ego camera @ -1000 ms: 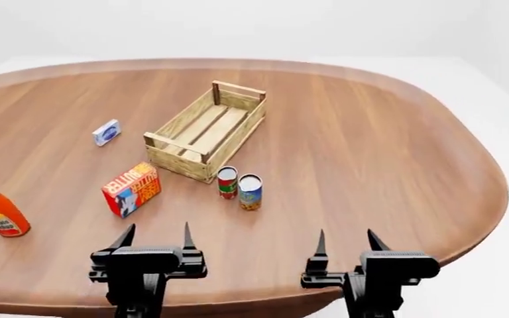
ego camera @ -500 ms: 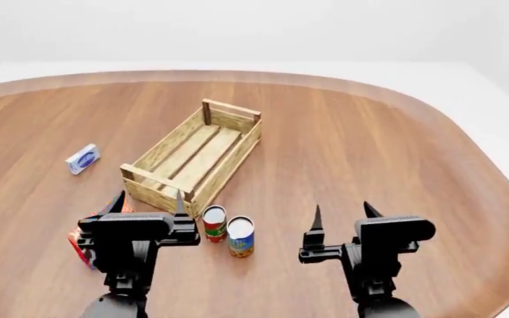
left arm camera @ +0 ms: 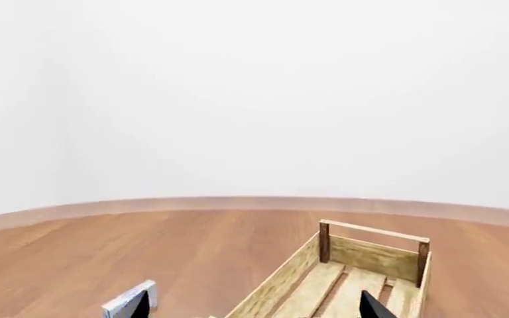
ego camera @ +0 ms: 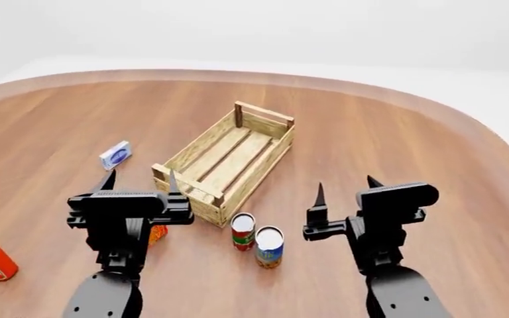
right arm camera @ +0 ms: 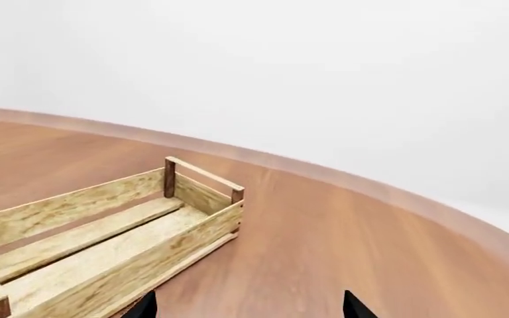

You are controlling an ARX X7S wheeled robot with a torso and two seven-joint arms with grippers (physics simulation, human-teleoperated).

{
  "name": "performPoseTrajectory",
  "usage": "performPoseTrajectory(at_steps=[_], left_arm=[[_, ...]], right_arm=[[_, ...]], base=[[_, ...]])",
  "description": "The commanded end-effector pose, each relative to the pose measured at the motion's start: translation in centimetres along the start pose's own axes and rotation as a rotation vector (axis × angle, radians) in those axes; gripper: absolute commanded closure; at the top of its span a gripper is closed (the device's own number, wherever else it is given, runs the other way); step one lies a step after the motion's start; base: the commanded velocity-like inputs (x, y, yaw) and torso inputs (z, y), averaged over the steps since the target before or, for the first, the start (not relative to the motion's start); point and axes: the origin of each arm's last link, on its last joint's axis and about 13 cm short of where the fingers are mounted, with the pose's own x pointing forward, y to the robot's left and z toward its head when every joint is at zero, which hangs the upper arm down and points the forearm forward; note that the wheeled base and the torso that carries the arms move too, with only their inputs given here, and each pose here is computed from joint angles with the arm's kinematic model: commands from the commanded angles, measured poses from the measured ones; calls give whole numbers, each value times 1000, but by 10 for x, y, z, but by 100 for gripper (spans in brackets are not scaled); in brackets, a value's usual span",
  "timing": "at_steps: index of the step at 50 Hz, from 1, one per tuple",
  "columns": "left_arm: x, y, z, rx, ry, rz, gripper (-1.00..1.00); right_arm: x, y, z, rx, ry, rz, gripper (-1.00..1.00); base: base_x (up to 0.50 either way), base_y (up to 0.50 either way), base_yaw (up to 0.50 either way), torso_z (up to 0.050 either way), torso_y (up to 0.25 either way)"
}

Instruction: Pick up the ketchup, and put it in the wooden tray.

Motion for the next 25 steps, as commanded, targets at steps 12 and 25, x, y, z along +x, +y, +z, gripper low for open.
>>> performPoseTrajectory(at_steps=[12, 25], left_arm=[[27, 4, 10, -7, 32, 104, -100], [44, 14, 20, 20, -18, 109, -100]], right_arm=[[3, -11, 12, -29, 2, 3, -100], [11, -14, 22, -59, -1, 11, -100]], base=[[153, 21, 500, 0, 1], [143, 31, 456, 0, 0]])
